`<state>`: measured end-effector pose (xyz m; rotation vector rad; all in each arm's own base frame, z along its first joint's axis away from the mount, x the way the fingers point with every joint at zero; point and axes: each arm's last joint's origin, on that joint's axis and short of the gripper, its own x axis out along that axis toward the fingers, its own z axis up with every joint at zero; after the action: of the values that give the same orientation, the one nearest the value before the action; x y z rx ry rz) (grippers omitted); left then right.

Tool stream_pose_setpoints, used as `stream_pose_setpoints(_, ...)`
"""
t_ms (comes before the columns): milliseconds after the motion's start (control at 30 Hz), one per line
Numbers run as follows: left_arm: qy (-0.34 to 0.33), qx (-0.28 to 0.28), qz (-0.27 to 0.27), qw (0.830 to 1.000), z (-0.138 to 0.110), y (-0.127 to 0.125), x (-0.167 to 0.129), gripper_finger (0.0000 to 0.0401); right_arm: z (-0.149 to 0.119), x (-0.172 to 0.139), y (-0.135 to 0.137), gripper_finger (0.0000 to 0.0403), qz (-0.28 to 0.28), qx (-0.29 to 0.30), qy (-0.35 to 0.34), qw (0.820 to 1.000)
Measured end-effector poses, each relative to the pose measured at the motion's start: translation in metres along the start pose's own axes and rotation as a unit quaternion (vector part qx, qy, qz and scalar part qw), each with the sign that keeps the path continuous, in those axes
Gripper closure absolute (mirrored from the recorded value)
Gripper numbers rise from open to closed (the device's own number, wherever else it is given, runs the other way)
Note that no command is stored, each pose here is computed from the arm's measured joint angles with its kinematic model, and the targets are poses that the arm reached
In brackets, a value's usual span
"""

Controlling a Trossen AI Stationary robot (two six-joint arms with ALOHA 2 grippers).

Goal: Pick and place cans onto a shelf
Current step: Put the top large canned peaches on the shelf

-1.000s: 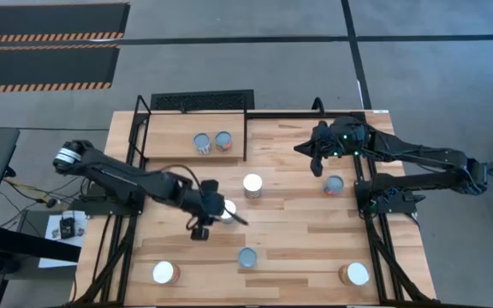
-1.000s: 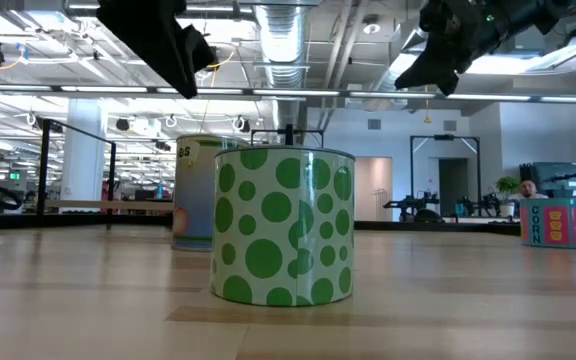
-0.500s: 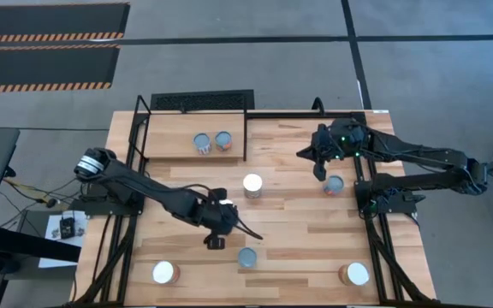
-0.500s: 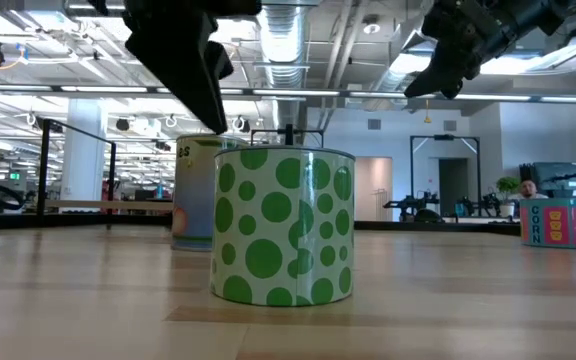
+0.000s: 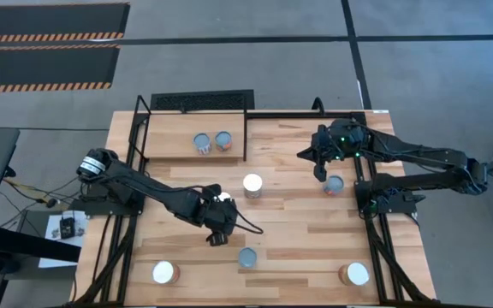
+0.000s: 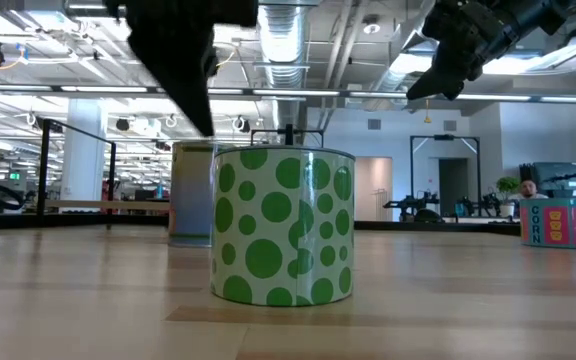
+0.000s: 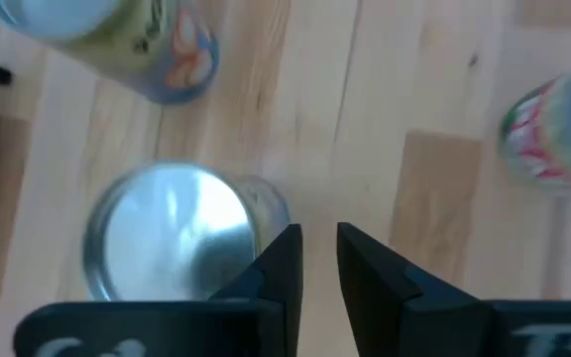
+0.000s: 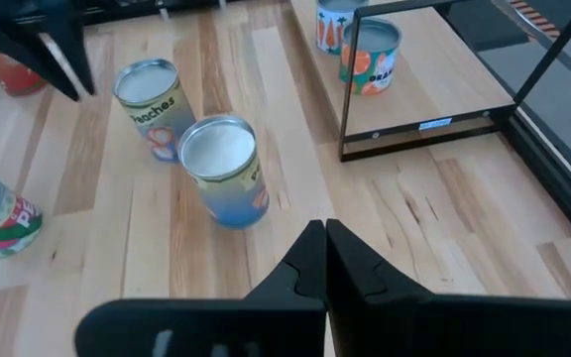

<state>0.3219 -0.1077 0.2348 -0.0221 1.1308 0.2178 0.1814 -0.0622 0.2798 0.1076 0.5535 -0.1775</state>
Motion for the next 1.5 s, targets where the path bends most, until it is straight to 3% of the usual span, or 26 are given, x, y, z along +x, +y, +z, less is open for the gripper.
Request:
stream_pose_setpoints(233,0.012,0.011,0.056,0.998,0.004,0.008,-0.013,0.0325,0.0,0.0,0.0,0.0391,0.0,0.0,0.0,1.0)
stream_pose_setpoints(533,0.036,0.011,0.045,0.998,-0.002,0.01,-0.002,0.029,0.0,0.0,0.0,0.0391,0.0,0.002,0.0,1.0)
stream_pose_setpoints(1167,0.048,0.033,0.062,0.996,0.0,0.008,0.018,0.0301,0.0,0.0,0.0,0.039,-0.001,0.001,-0.001,1.0)
stream_pose_setpoints(1267,0.05,0.03,0.067,0.996,0.001,0.01,0.02,0.0314,0.001,0.0,0.0,0.039,-0.001,0.0,-0.003,1.0)
stream_pose_setpoints(1500,0.057,0.004,0.064,0.996,0.004,0.021,0.018,0.0394,0.001,0.0,0.0,0.039,-0.002,-0.003,-0.005,1.0)
